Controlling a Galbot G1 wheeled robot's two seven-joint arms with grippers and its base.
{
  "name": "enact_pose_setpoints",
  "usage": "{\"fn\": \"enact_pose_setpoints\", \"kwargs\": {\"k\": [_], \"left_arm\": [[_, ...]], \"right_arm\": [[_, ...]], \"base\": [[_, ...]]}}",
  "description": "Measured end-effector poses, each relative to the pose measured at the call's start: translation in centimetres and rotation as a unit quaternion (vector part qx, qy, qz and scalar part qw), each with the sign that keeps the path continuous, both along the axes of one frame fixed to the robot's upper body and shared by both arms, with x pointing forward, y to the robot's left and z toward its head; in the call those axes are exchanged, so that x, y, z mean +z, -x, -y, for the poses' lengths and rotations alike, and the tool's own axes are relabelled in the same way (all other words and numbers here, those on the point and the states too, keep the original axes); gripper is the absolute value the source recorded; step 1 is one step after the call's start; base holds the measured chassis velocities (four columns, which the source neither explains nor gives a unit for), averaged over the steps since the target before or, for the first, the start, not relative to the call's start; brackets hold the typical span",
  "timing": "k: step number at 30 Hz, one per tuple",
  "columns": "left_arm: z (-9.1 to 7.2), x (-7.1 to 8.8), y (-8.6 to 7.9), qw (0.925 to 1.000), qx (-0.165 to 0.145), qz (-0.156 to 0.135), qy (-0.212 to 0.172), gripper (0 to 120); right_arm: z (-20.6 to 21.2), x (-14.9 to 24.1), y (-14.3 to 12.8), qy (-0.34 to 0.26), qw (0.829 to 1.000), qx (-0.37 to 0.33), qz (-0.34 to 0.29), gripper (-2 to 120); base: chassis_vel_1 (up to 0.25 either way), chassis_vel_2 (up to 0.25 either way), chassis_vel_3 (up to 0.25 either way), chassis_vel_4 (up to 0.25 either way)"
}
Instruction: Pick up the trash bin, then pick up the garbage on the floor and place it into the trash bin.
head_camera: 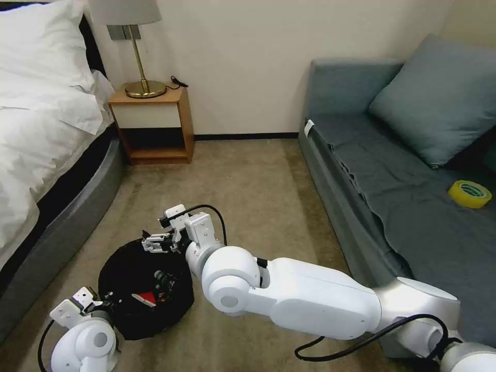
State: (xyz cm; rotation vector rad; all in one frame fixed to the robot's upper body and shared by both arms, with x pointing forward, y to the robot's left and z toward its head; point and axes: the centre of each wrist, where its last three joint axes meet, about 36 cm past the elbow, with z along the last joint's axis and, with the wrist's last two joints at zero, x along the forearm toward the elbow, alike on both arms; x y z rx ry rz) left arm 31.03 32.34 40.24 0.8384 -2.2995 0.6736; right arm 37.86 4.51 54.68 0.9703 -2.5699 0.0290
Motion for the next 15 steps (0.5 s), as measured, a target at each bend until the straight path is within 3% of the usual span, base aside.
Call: {"fn": "enact_pose_setpoints", "kwargs": {"k": [4, 6, 8, 11, 12, 15], "left_arm": [[0.0, -0.1, 0.1, 0.9999, -0.009, 0.008, -0.008, 9], [0.0, 0.1, 0.4, 0.9991, -0.022, 0.023, -0.027, 20], [0.0, 0.2, 0.6, 0.9984, -0.027, 0.031, -0.039, 24], [-0.1, 0.5, 1.4, 0.9917, -0.044, 0.059, -0.105, 39], [-0.1, 0.5, 1.4, 0.9917, -0.044, 0.059, -0.105, 39], [-0.3, 1.0, 2.4, 0.9800, -0.064, 0.092, -0.164, 52]], "right_arm": [[0.1, -0.2, -0.1, -0.001, 1.000, -0.004, -0.001, 100], [0.3, -0.4, -0.2, -0.001, 1.000, -0.008, -0.002, 100], [0.4, -0.4, -0.2, -0.001, 1.000, -0.009, -0.002, 100], [0.7, -0.5, -0.4, -0.003, 1.000, -0.014, -0.003, 100], [0.7, -0.5, -0.4, -0.003, 1.000, -0.014, -0.003, 100], [1.1, -0.5, -0.5, -0.007, 1.000, -0.018, -0.004, 100]], "base": [[0.000, 0.000, 0.000, 0.000], [0.000, 0.000, 0.000, 0.000], [0.000, 0.000, 0.000, 0.000], [0.000, 0.000, 0.000, 0.000], [0.000, 0.000, 0.000, 0.000], [0.000, 0.000, 0.000, 0.000]]}}
